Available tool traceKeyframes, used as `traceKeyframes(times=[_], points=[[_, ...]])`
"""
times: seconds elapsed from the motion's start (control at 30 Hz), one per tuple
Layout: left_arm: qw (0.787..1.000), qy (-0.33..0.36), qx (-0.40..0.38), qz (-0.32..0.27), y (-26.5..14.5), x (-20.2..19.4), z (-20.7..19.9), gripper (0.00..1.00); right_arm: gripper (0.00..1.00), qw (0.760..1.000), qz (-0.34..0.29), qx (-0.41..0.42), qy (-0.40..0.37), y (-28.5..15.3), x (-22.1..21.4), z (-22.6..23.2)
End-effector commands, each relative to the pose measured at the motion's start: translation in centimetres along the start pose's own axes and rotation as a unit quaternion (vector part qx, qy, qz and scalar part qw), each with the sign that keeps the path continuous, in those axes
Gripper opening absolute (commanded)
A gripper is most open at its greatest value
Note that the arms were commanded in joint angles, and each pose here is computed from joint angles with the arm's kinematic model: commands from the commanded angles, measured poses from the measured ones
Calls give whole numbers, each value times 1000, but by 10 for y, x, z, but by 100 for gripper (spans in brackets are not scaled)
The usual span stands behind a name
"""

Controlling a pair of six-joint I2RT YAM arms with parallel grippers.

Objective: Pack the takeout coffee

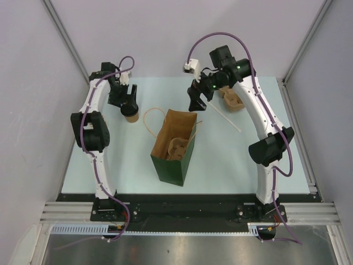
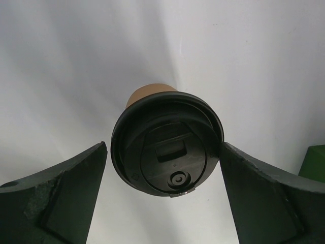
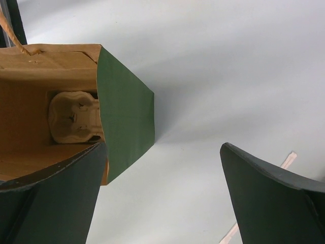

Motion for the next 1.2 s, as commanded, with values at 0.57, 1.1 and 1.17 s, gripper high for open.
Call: traceKeyframes(times=[0.57,1.1,1.17], points=[[1000,-1,-1,1,5,-7,-1,95,100,1000,-13,-12,-6,-12,9,-1],[1000,-3,7,-28,-14,4,-3,76,100,1000,-19,-11,-6,-12,13,1],[999,0,1,-40,-22,11,-6,71,100,1000,-17,-11,-6,-12,12,3]])
Point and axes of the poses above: each gripper's point midway between its finger pads, its own y axis out along the fingers, its own z axis along the line the jaws close on, x = y × z, the point moved 1 cm from there along -y, back along the fingers, and after that the axes turned 11 degrees about y, right-handed, at the moved point
